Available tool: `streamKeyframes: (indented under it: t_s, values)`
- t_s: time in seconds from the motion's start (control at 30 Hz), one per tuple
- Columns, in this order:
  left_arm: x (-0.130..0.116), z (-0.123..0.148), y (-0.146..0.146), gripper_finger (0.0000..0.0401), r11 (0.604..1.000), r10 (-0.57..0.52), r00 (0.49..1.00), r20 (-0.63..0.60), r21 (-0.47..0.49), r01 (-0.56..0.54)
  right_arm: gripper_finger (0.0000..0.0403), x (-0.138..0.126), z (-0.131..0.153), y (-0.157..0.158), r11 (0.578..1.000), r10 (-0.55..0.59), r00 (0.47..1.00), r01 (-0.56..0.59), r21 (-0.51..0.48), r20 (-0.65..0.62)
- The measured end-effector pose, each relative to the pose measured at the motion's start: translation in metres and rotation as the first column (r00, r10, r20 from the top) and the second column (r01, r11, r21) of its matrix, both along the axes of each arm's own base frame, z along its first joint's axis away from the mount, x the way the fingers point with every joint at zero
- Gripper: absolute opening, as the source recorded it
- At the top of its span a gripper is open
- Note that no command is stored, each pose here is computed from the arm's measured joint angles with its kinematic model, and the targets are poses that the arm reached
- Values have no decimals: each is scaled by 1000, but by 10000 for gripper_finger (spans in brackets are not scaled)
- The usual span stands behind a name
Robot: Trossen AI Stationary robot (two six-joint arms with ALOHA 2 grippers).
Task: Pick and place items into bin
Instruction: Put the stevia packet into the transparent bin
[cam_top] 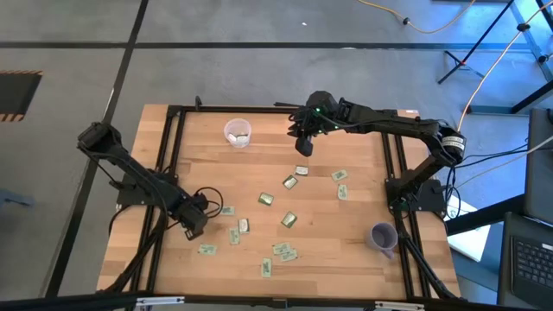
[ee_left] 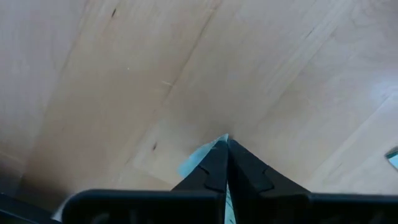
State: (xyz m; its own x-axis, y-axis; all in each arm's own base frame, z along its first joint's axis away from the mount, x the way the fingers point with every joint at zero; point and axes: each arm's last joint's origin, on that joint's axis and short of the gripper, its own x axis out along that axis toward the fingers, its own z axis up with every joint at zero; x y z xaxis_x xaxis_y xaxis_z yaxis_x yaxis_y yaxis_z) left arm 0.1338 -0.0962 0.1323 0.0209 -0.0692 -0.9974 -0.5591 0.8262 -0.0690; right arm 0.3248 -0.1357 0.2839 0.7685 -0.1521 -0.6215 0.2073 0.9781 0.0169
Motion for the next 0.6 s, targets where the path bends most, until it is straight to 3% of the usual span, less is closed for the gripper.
streamKeyframes:
  t_s: [0.4,0.5,0.6]
  values:
    - [11,34,-4,2,995,38,986,165,-95,-22,90,-1,-1,0,1000,1,1000,0,4,-11]
    - [16,47,-1,2,992,74,970,233,-115,-49,90,-1,-2,1,1000,4,1000,-4,5,-22]
    - [23,62,7,2,992,120,930,347,-73,-100,90,-2,-3,1,1000,16,999,-16,-2,-40]
